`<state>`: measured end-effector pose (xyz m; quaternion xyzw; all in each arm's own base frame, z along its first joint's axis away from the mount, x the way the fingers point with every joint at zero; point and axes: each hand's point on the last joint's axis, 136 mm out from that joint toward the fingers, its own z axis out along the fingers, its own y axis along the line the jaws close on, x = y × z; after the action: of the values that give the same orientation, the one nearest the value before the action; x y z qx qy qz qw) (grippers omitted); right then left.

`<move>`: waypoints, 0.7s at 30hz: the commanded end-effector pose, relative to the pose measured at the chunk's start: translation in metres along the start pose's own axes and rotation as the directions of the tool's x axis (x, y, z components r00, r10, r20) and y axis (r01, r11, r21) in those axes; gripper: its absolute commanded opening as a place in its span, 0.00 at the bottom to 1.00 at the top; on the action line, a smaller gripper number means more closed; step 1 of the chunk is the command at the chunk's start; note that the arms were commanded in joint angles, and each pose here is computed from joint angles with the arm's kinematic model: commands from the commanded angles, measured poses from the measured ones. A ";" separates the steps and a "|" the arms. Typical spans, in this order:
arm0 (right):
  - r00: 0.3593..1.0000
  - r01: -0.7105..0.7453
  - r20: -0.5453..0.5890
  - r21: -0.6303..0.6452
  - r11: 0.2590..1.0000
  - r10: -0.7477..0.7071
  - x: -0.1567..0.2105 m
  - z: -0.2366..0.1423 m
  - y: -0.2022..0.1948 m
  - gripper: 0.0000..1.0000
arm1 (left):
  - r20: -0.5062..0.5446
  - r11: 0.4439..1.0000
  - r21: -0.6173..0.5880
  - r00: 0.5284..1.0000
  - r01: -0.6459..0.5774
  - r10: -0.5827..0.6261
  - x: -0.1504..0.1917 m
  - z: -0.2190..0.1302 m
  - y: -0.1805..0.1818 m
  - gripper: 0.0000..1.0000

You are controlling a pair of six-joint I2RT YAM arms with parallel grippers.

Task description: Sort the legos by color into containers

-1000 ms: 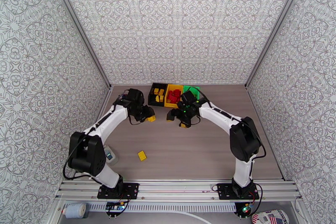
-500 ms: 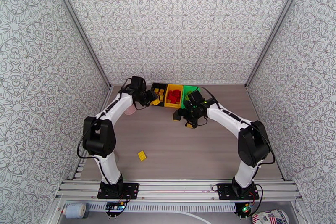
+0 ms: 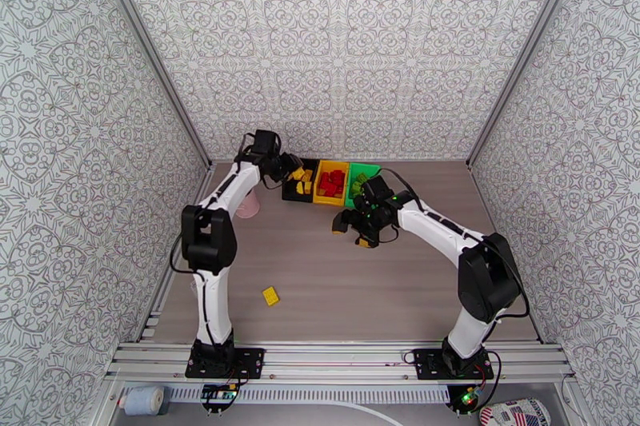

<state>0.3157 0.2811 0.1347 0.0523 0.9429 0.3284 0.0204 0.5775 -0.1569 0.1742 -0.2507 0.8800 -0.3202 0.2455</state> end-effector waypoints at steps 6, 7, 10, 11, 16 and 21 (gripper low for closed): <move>1.000 0.006 0.020 -0.038 0.999 -0.006 -0.006 -0.009 0.012 0.92 | 0.009 0.995 -0.017 0.995 -0.098 0.098 -0.011 -0.005 -0.027 0.75; 1.000 0.007 0.014 -0.041 0.999 -0.006 -0.007 -0.007 0.012 0.92 | 0.014 0.993 -0.029 0.993 -0.114 0.115 -0.009 -0.013 -0.028 0.76; 1.000 0.007 -0.006 -0.050 0.999 -0.007 -0.010 -0.001 0.015 0.92 | 0.017 0.984 -0.064 0.986 -0.164 0.165 0.004 -0.040 -0.031 0.78; 1.000 0.010 -0.015 -0.053 0.999 -0.011 -0.011 0.001 0.016 0.92 | 0.027 0.979 -0.099 0.982 -0.181 0.184 0.008 -0.051 -0.027 0.79; 0.999 0.031 -0.037 -0.039 0.999 -0.032 -0.017 0.009 0.024 0.91 | -0.008 0.946 -0.198 0.966 -0.256 0.260 0.057 -0.096 0.001 0.85; 0.999 0.028 -0.027 -0.004 1.000 -0.028 -0.016 0.019 0.028 0.91 | -0.070 0.925 -0.280 0.966 -0.259 0.249 0.116 -0.142 0.052 0.87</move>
<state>0.3379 0.3058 0.1366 0.0366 0.9388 0.3424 0.0135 0.4283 -0.1481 0.2231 -0.1622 0.9309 -0.2070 0.2535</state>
